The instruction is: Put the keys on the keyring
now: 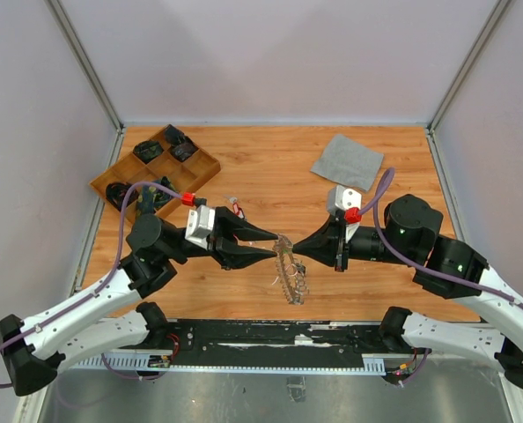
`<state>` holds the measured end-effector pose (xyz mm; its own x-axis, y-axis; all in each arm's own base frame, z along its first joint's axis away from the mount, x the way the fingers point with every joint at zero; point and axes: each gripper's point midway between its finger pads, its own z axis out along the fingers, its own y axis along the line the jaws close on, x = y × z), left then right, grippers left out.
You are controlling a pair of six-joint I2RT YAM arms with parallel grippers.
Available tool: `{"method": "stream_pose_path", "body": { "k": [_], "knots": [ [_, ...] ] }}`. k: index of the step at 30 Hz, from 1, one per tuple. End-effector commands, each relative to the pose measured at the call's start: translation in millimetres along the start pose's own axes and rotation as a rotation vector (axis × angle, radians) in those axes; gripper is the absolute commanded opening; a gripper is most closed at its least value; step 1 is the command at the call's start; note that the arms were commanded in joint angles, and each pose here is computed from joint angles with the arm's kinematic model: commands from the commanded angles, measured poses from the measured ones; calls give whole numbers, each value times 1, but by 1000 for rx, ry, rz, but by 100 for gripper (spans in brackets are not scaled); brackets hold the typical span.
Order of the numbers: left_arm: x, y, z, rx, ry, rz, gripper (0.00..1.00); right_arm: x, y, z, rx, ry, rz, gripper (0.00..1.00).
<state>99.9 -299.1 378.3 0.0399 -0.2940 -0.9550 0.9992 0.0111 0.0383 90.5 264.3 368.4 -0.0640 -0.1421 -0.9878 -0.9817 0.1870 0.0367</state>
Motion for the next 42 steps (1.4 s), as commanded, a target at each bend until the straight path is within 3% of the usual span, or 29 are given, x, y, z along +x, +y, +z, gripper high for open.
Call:
{"method": "stream_pose_path", "body": {
  "k": [1, 18, 30, 42],
  "knots": [
    [-15, -14, 5, 84, -31, 16, 41, -30, 4, -8, -13, -85, -59, 0],
    [3, -5, 11, 67, -1, -36, 41, -35, 5, -4, -22, -105, -55, 0],
    [6, -9, 12, 100, 1, -50, 34, -34, 4, -1, -22, -105, -49, 0],
    [11, -8, 14, 102, 4, -65, 34, -35, 6, 2, -38, -109, -48, 0]
  ]
}}
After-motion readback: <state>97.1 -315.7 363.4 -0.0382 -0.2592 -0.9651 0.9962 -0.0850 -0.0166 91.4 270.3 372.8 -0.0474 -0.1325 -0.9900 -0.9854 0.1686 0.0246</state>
